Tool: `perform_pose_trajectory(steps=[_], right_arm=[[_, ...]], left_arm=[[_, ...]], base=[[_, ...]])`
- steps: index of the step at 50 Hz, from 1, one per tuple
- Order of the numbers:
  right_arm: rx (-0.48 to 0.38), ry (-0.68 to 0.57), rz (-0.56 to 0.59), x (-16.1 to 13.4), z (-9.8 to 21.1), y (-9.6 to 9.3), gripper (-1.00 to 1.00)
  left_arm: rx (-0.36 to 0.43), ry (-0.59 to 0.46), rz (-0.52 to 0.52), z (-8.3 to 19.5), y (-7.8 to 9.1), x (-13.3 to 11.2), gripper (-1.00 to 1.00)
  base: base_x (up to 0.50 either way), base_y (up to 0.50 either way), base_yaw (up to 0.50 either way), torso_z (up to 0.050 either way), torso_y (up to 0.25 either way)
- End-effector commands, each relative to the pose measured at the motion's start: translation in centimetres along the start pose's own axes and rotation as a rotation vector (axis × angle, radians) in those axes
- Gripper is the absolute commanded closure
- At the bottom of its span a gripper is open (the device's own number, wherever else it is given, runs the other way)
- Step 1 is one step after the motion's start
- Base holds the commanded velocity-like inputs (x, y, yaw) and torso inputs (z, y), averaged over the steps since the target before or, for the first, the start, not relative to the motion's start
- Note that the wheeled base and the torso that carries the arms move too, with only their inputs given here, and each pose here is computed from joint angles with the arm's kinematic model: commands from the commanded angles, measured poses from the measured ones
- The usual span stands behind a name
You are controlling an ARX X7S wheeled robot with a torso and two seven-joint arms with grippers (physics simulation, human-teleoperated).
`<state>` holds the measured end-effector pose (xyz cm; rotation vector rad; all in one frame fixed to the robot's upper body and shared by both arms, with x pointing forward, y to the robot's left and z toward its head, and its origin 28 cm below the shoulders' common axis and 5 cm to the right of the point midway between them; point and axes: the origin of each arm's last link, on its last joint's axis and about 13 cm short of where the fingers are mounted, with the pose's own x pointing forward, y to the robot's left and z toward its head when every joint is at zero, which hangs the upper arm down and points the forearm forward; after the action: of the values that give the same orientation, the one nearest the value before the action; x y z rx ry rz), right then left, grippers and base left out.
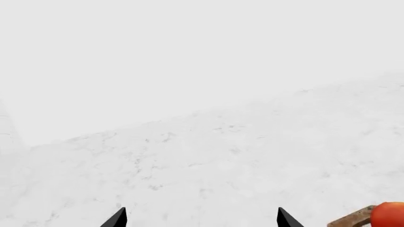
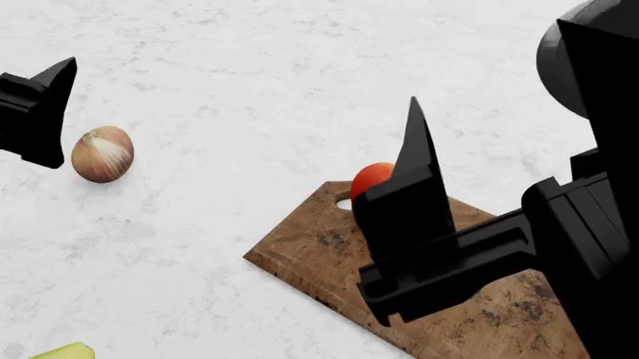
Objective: Place the avocado, onion, tomato and bell pepper on the cutting board.
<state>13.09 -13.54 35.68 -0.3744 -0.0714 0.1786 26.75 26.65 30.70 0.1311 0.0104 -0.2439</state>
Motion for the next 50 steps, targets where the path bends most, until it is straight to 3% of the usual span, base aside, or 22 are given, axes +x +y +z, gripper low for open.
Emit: perform_pose_trajectory(steps=[1, 5, 9, 16, 18, 24, 37, 50], right_arm=[[-0.005, 0.008, 0.001, 0.4, -0.2, 0.0, -1.00], [0.006, 0.010, -0.003, 0.5, -0.5, 0.0, -1.00], [-0.002, 0.019, -0.011, 0.6, -0.5, 0.0, -1.00], [-0.009, 0.010, -0.014, 0.7, -0.1, -0.2, -1.00], [-0.009, 0.009, -0.013, 0.7, -0.1, -0.1, -1.00], [-0.008, 0.006, -0.017, 0.6, 0.0, -0.3, -1.00], [-0.002, 0.003, -0.026, 0.2, -0.1, -0.4, -1.00], [0.002, 0.009, -0.032, 0.0, -0.4, -0.3, -1.00]], left_arm=[[-0.040, 0.139, -0.007, 2.9, 1.6, 2.7, -1.00], [-0.032, 0.183, -0.005, 4.2, 2.0, 4.0, -1.00], [-0.100, 0.277, -0.053, 5.4, 1.9, 4.9, -1.00], [-0.083, 0.358, -0.067, 6.4, 2.3, 6.7, -1.00], [-0.042, 0.378, -0.097, 6.7, 2.3, 7.0, -1.00], [-0.013, 0.390, -0.076, 7.6, 2.5, 8.2, -1.00], [-0.009, 0.457, -0.006, 6.7, 3.6, 12.1, -1.00], [-0.022, 0.517, 0.013, 3.6, 3.2, 13.0, -1.00]], base=[[0.00, 0.00, 0.00, 0.000, 0.000], [0.00, 0.00, 0.00, 0.000, 0.000], [0.00, 0.00, 0.00, 0.000, 0.000], [0.00, 0.00, 0.00, 0.000, 0.000], [0.00, 0.00, 0.00, 0.000, 0.000], [0.00, 0.00, 0.00, 0.000, 0.000], [0.00, 0.00, 0.00, 0.000, 0.000], [0.00, 0.00, 0.00, 0.000, 0.000]])
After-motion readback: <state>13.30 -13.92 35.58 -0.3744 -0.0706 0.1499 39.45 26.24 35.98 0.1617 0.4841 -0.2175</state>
